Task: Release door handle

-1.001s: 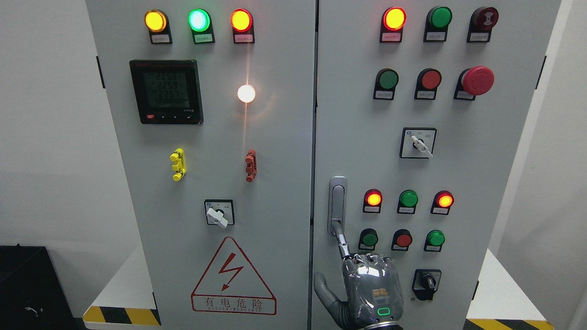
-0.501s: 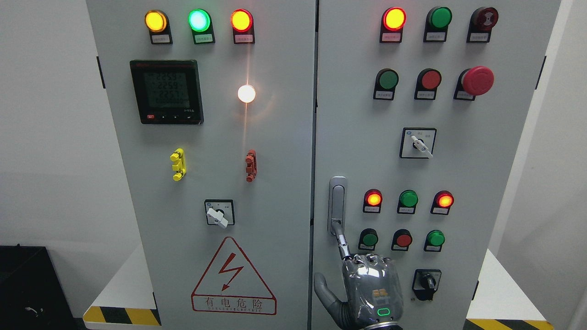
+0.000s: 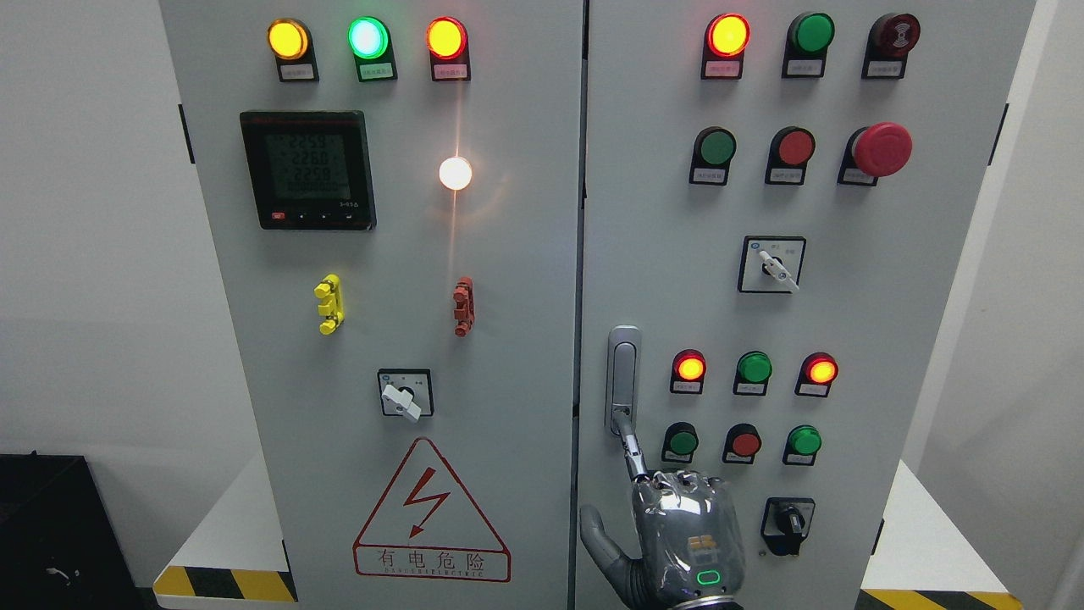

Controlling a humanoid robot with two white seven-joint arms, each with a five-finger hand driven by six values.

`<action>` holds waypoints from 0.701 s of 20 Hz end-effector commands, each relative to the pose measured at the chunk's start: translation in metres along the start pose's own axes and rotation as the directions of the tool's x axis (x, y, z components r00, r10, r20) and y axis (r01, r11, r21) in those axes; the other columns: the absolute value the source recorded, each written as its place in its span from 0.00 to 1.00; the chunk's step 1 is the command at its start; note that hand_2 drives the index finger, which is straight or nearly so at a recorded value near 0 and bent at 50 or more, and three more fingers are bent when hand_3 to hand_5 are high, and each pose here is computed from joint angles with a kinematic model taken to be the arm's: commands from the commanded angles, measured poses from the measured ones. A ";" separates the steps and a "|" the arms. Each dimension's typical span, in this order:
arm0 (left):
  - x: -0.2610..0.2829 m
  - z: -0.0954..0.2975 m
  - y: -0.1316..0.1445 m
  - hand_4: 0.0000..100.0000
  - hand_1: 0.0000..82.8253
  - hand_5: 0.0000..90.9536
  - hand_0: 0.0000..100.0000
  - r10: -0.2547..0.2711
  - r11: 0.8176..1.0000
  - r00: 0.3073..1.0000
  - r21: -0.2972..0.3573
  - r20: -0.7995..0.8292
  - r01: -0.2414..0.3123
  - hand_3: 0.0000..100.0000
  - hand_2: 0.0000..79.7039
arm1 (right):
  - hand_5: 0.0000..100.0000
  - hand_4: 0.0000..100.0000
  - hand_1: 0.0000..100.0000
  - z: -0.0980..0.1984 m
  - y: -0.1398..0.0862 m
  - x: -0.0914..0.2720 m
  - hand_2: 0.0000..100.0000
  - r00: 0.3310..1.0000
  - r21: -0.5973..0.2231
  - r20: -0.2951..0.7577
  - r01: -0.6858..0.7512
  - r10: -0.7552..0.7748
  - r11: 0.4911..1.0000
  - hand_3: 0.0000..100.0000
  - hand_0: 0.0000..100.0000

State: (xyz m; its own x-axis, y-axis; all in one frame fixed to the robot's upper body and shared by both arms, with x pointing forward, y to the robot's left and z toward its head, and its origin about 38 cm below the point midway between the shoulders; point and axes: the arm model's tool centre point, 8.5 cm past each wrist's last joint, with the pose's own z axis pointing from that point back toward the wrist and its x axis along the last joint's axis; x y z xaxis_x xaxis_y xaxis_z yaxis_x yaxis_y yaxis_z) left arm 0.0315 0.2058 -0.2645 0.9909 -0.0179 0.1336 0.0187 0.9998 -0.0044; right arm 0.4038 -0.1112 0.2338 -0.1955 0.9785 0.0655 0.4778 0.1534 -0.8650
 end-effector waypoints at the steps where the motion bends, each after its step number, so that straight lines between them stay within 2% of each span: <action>1: -0.011 0.001 0.000 0.00 0.67 0.00 0.12 0.002 1.000 1.000 0.000 -0.016 -0.002 0.00 0.00 | 1.00 0.98 0.28 0.001 0.004 0.000 0.11 1.000 0.013 -0.002 0.000 0.000 1.000 1.00 0.44; 14: -0.011 0.001 0.000 0.00 0.67 0.00 0.12 0.002 1.000 1.000 0.000 -0.016 -0.002 0.00 0.00 | 1.00 0.98 0.29 0.001 0.005 -0.001 0.12 1.000 0.016 -0.003 0.000 0.000 1.000 1.00 0.44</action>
State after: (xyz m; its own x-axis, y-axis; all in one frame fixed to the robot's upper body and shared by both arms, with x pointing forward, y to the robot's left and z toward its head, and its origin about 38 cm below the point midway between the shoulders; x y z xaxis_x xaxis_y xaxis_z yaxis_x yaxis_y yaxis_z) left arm 0.0316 0.2057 -0.2645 0.9908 -0.0180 0.1338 0.0187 0.9998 -0.0044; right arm 0.4035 -0.1114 0.2329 -0.1950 0.9785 0.0669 0.4747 0.1538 -0.8666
